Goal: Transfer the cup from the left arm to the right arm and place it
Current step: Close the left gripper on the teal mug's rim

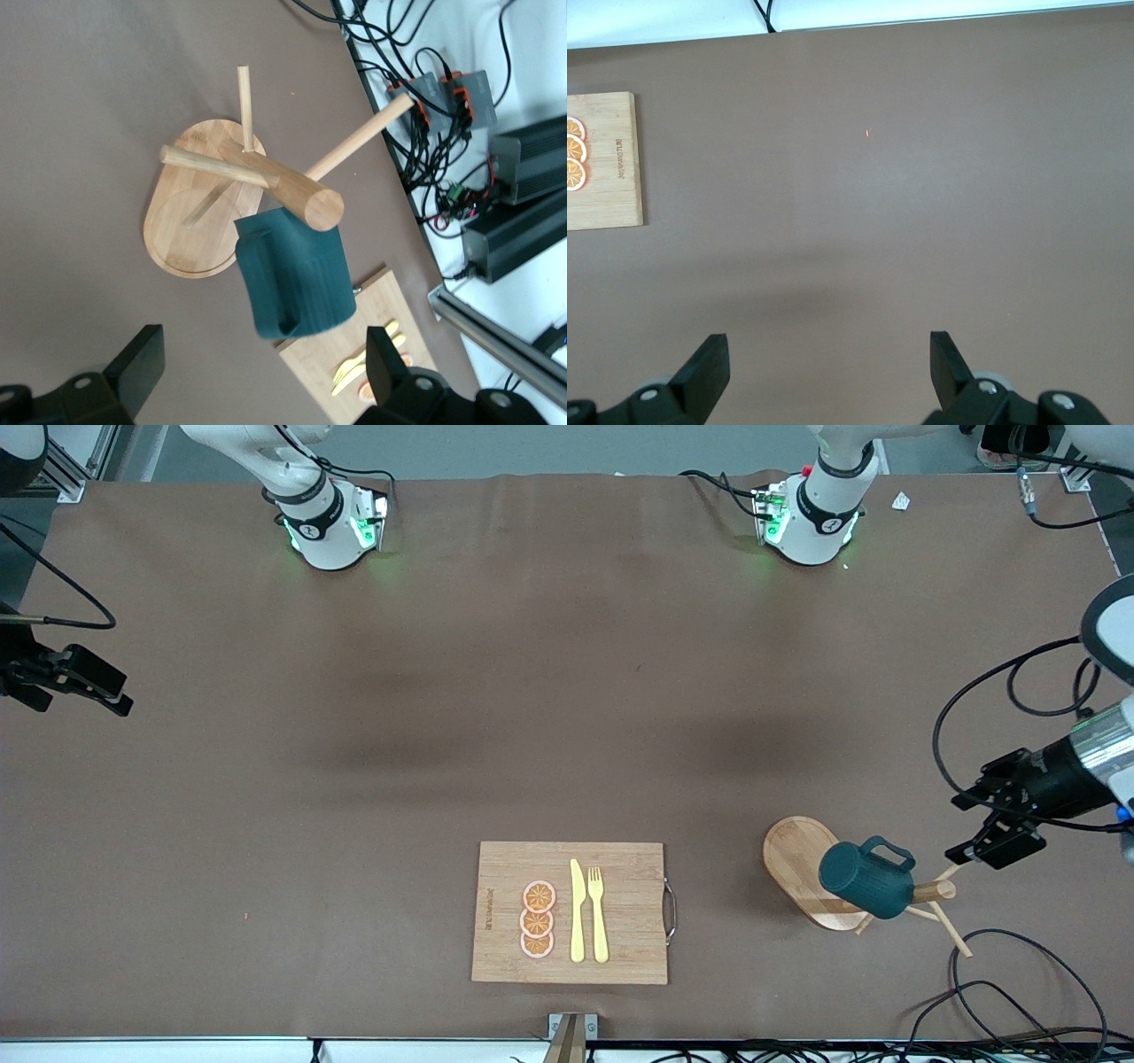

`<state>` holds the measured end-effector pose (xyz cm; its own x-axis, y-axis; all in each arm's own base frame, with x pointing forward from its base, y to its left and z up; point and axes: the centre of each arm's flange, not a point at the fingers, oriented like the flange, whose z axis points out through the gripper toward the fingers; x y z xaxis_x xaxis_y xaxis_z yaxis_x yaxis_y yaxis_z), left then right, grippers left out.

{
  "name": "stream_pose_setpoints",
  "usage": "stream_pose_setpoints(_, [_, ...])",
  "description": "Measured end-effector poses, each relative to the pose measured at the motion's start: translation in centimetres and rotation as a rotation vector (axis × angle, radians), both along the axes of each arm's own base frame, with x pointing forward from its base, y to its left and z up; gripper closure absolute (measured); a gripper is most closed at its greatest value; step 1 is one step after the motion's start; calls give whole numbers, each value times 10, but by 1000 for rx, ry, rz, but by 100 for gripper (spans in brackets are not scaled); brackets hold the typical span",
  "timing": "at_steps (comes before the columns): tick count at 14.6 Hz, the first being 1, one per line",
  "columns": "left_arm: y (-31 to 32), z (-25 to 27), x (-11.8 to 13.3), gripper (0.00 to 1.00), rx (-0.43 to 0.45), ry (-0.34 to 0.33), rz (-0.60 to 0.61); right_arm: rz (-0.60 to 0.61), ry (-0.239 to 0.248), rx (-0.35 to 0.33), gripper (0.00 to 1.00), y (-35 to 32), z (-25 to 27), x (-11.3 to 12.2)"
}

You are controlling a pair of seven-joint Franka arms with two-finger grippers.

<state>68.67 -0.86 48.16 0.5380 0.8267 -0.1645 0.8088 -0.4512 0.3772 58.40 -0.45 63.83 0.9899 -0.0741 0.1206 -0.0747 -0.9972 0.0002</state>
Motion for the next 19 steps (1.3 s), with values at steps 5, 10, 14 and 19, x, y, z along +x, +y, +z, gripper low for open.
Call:
stream_pose_setpoints(5, [-13, -29, -2, 0, -57, 0, 86, 0, 0, 0, 0, 0, 0, 0])
stream_pose_setpoints(10, [-7, -50, -5, 0, -93, -3, 142, 0, 1, 0, 0, 0, 0, 0])
stream_pose_setpoints(14, [-6, -64, -2, 0, -140, 7, 179, 0, 1, 0, 0, 0, 0, 0])
stream_pose_setpoints(19, [-8, -87, 3, 0, -165, 12, 213, 1, 6, 0, 0, 0, -1, -1])
